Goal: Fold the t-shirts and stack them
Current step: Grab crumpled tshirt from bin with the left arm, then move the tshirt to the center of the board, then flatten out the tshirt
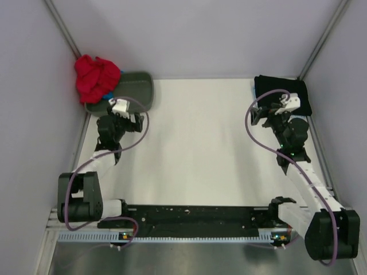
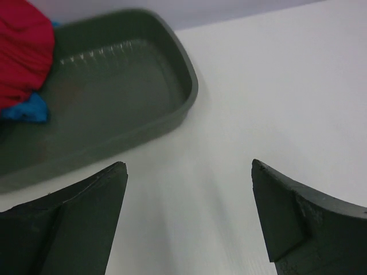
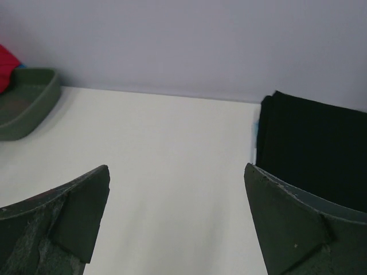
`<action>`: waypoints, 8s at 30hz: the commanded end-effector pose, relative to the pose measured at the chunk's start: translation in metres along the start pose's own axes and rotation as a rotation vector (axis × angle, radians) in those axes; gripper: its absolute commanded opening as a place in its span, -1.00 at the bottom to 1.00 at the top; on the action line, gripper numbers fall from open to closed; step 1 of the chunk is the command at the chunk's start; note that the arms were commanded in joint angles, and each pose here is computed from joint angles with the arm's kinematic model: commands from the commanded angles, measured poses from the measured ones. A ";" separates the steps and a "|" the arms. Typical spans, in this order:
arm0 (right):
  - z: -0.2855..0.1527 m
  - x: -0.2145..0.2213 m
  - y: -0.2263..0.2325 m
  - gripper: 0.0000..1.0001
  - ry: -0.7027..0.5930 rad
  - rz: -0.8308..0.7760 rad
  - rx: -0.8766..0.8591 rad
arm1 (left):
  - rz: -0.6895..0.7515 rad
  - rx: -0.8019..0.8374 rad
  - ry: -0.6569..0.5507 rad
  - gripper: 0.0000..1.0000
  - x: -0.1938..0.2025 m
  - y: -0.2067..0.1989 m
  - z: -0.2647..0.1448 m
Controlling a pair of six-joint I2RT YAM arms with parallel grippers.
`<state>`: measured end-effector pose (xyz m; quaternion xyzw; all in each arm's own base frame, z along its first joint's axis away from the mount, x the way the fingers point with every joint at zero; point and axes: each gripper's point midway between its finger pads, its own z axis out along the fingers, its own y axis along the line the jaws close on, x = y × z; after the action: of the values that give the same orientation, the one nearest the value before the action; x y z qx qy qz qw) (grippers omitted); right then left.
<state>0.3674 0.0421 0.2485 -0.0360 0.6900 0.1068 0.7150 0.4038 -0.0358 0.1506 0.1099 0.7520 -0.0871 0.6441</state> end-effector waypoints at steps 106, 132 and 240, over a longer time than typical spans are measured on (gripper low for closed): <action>-0.055 -0.055 0.165 0.61 0.206 -0.104 -0.447 | 0.325 -0.289 -0.352 -1.00 -0.459 0.010 -0.151; -0.057 -0.032 0.131 0.83 0.419 -0.081 -0.301 | 0.274 0.494 -0.158 -1.00 -0.387 -0.218 -0.104; -0.182 0.160 0.227 -1.00 1.116 0.128 -0.541 | 0.462 1.009 1.005 0.26 0.062 -0.136 -0.152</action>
<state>0.1727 0.2171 0.1028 -0.2270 0.9197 0.2374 0.2149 0.2348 -0.1245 0.0956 0.5338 0.8148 -0.2058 0.0939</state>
